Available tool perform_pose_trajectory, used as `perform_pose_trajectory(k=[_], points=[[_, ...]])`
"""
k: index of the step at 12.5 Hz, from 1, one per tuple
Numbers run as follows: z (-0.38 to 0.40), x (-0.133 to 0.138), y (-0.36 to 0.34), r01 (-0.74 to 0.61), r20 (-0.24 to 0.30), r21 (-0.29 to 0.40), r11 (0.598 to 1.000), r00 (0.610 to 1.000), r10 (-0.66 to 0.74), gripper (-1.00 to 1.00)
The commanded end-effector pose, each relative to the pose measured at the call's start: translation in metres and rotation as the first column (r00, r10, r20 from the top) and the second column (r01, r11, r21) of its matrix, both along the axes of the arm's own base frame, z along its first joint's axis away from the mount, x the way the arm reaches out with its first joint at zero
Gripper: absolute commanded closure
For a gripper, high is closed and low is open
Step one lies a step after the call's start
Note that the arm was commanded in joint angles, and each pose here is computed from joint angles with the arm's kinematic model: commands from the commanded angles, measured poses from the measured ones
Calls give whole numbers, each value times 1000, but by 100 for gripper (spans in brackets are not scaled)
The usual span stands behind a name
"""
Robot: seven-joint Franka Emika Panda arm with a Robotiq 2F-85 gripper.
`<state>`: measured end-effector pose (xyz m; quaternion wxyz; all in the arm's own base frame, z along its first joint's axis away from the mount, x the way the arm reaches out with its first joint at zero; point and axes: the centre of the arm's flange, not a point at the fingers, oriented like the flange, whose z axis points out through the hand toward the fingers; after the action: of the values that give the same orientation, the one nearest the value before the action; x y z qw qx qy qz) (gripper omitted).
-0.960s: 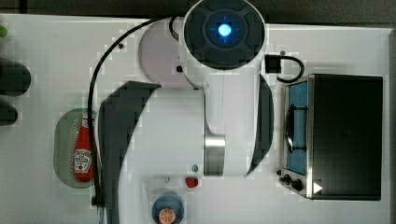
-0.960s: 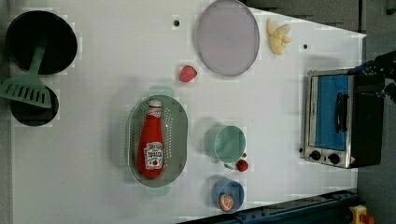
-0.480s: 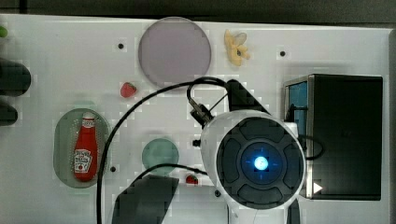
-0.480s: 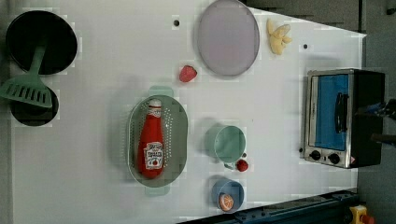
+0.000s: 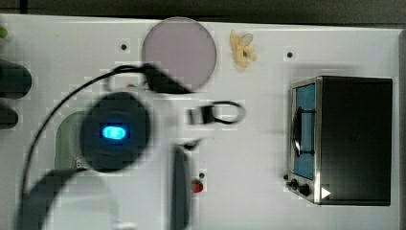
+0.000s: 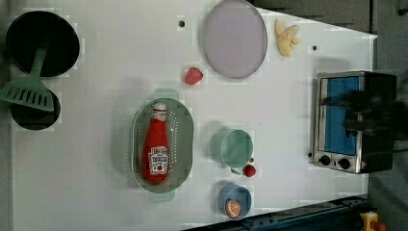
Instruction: Pick ketchup from strainer and place it on the table
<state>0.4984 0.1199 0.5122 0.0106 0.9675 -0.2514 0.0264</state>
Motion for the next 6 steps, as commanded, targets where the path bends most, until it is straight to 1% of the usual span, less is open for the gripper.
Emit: perform_pose_trajectory(k=[1, 2, 4, 6], points=[[-19, -22, 105, -219, 32, 6, 976, 975, 219, -100], [-25, -24, 128, -263, 61, 16, 965, 963, 261, -100], [-41, -34, 169, -341, 77, 37, 939, 938, 338, -100], [-65, -47, 206, -411, 69, 69, 909, 911, 407, -100]])
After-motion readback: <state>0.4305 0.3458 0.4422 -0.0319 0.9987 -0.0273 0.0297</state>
